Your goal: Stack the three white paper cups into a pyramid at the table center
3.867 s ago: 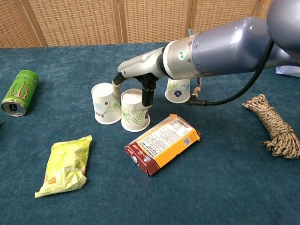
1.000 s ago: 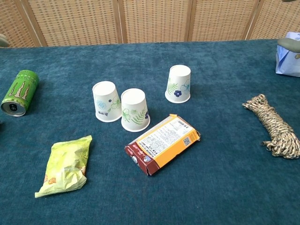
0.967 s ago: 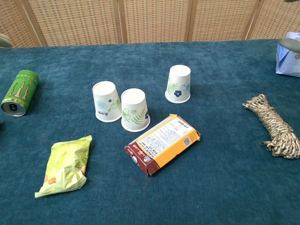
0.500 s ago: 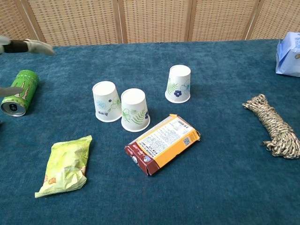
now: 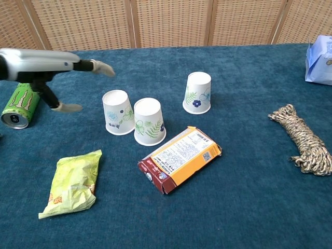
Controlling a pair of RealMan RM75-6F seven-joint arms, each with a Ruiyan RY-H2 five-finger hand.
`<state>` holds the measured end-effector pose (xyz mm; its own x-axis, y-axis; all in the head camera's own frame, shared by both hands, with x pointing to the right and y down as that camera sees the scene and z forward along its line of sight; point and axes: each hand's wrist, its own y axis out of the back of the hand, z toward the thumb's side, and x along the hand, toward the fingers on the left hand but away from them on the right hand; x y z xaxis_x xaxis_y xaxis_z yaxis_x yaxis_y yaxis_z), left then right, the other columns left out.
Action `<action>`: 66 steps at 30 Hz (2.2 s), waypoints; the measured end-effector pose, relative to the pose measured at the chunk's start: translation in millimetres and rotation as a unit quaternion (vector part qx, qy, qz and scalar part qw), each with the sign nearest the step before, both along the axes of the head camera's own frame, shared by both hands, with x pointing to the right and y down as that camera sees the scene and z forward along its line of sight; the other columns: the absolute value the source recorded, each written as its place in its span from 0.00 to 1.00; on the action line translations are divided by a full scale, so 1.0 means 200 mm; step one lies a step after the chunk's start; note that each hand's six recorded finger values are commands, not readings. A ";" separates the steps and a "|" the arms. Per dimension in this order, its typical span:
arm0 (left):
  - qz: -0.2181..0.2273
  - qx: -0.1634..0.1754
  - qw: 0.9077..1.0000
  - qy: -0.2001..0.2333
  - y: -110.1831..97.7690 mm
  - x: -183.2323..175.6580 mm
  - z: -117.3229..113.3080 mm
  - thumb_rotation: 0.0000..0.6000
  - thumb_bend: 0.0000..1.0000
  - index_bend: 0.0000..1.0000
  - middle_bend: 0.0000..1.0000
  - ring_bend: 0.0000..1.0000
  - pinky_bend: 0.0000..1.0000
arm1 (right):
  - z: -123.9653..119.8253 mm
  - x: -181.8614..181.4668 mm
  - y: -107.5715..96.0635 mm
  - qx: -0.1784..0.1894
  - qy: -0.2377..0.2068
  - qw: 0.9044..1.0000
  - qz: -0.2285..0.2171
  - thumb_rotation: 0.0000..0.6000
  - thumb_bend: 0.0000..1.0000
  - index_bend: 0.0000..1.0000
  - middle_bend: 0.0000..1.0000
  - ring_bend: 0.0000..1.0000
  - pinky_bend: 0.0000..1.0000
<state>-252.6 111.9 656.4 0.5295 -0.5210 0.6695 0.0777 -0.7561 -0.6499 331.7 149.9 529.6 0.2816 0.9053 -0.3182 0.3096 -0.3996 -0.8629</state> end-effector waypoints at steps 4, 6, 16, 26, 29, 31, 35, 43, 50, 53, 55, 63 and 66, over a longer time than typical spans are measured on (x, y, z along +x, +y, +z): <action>0.000 -0.013 1.000 0.010 -0.01 0.09 0.06 1.00 0.44 0.00 0.00 0.00 0.00 | -0.01 0.04 0.01 0.000 0.004 1.000 0.009 1.00 0.45 0.07 0.06 0.00 0.08; -0.001 -0.018 1.000 0.015 -0.02 0.13 0.08 1.00 0.44 0.00 0.00 0.00 0.03 | -0.01 0.05 0.01 0.000 0.004 1.000 0.013 1.00 0.45 0.07 0.06 0.00 0.08; -0.021 -0.054 0.998 0.024 -0.03 0.21 0.18 1.00 0.44 0.00 0.00 0.00 0.21 | -0.03 0.10 0.03 0.001 0.006 1.000 0.025 1.00 0.46 0.07 0.06 0.00 0.08; -0.039 -0.073 0.996 0.035 -0.04 0.26 0.23 1.00 0.44 0.10 0.00 0.01 0.36 | -0.03 0.11 0.04 0.001 0.008 1.000 0.030 1.00 0.46 0.08 0.06 0.00 0.08; -0.042 -0.074 0.996 0.037 -0.04 0.26 0.24 1.00 0.44 0.15 0.00 0.05 0.39 | -0.03 0.11 0.04 0.001 0.008 0.999 0.032 1.00 0.46 0.08 0.06 0.00 0.08; -0.043 -0.074 0.996 0.036 -0.04 0.25 0.24 1.00 0.44 0.19 0.01 0.08 0.42 | -0.03 0.12 0.04 0.000 0.008 0.999 0.032 1.00 0.46 0.08 0.06 0.00 0.08; -0.046 -0.074 0.996 0.037 -0.05 0.25 0.24 1.00 0.44 0.25 0.04 0.13 0.46 | -0.03 0.12 0.05 -0.001 0.007 0.999 0.033 1.00 0.46 0.08 0.06 0.00 0.08; -0.055 -0.084 0.994 0.043 -0.03 0.24 0.23 1.00 0.44 0.26 0.06 0.13 0.47 | -0.03 0.12 0.05 -0.003 0.008 0.999 0.036 1.00 0.46 0.08 0.06 0.00 0.08; -0.053 -0.094 0.993 0.053 0.02 0.23 0.19 1.00 0.44 0.25 0.06 0.13 0.47 | -0.03 0.13 0.06 -0.005 0.006 0.999 0.038 1.00 0.46 0.08 0.06 0.00 0.08; -0.056 -0.089 0.993 0.059 0.04 0.23 0.18 1.00 0.44 0.25 0.06 0.13 0.47 | -0.03 0.13 0.06 -0.006 0.004 0.999 0.038 1.00 0.46 0.08 0.06 0.00 0.08; -0.054 -0.088 0.993 0.061 0.05 0.24 0.18 1.00 0.44 0.24 0.06 0.13 0.47 | -0.03 0.14 0.06 -0.007 0.003 0.999 0.038 1.00 0.46 0.08 0.06 0.00 0.08; -0.053 -0.079 0.993 0.069 0.08 0.29 0.18 1.00 0.44 0.20 0.03 0.11 0.44 | -0.04 0.15 0.08 -0.006 0.001 0.999 0.041 1.00 0.46 0.08 0.06 0.00 0.08; -0.056 -0.077 0.993 0.072 0.08 0.30 0.17 1.00 0.44 0.15 0.01 0.07 0.41 | -0.04 0.16 0.08 -0.006 0.000 0.999 0.041 1.00 0.46 0.08 0.06 0.00 0.08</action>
